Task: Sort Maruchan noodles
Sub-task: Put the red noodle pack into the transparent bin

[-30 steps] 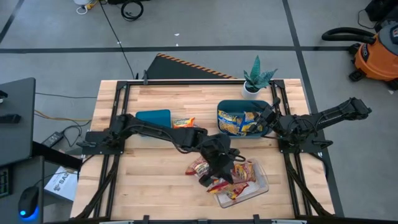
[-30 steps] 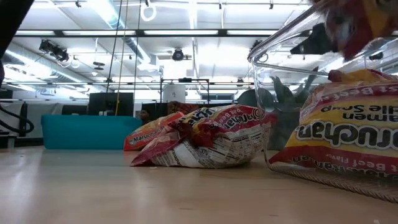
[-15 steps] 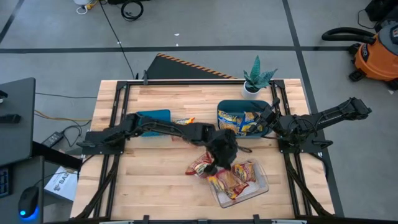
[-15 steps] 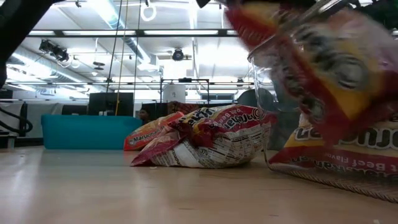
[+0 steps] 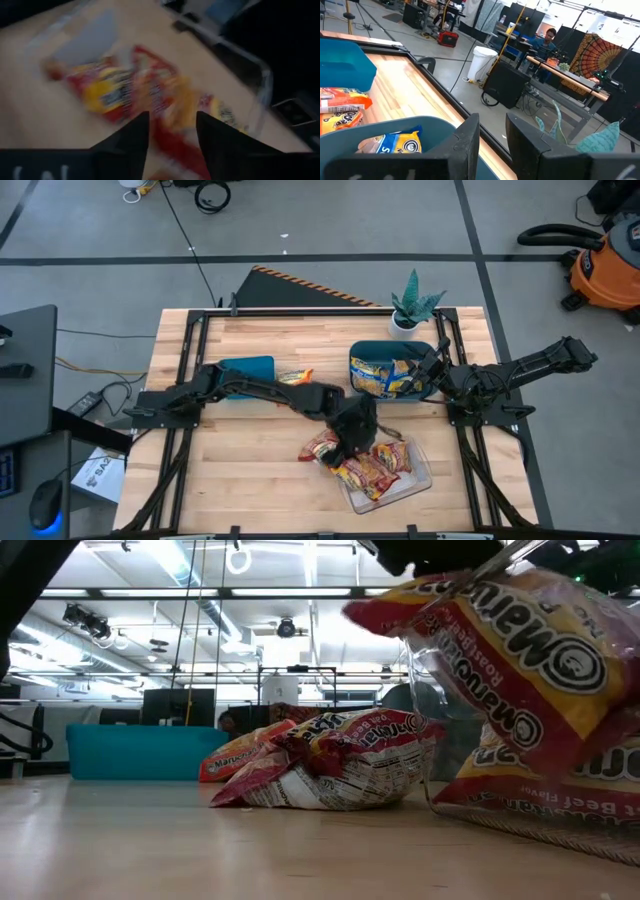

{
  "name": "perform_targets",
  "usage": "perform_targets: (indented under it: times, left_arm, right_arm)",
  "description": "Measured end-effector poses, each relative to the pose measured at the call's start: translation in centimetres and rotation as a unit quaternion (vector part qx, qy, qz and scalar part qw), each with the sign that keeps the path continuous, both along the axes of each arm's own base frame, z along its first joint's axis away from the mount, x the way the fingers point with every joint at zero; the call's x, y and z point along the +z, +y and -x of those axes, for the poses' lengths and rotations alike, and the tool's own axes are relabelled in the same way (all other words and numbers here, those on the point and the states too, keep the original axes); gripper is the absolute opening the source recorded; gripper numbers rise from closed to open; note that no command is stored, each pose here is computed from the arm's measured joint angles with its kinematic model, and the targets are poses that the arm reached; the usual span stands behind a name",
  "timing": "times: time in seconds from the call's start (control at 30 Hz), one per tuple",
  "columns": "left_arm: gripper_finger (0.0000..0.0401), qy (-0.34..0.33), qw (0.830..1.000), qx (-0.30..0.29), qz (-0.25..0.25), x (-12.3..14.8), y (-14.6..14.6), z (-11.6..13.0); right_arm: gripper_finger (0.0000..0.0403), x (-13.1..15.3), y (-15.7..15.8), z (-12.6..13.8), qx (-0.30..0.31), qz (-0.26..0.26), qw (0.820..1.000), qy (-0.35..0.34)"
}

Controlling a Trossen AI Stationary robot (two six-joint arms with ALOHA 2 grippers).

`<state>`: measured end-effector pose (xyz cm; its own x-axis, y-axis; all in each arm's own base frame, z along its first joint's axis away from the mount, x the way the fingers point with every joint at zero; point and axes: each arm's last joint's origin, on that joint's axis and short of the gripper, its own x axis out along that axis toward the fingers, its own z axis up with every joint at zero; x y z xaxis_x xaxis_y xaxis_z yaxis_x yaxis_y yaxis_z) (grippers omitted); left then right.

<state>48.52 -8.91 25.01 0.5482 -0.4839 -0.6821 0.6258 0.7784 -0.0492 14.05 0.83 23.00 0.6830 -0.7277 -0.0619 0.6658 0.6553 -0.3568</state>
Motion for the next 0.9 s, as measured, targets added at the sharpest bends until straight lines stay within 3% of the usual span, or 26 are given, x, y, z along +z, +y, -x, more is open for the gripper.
perform_targets:
  times: [0.17, 0.47, 0.9]
  left_arm:
    - [0.018, 0.021, 0.998, 0.044, -0.04, 2.2, 0.9, 1.6]
    - [0.0155, 0.108, 0.991, 0.063, -0.056, 1.3, 0.2, 3.0]
    - [0.0142, -0.02, 0.998, 0.004, -0.063, -0.8, -2.8, 0.1]
  right_arm:
    - [0.0101, 0.0, 0.0, 0.0, 0.0, -0.001, 1.0, -0.001]
    - [0.0101, 0.1, 0.0, 0.0, 0.007, -0.003, 1.0, -0.004]
    - [0.0101, 0.1, 0.1, -0.1, 0.013, -0.004, 1.0, -0.006]
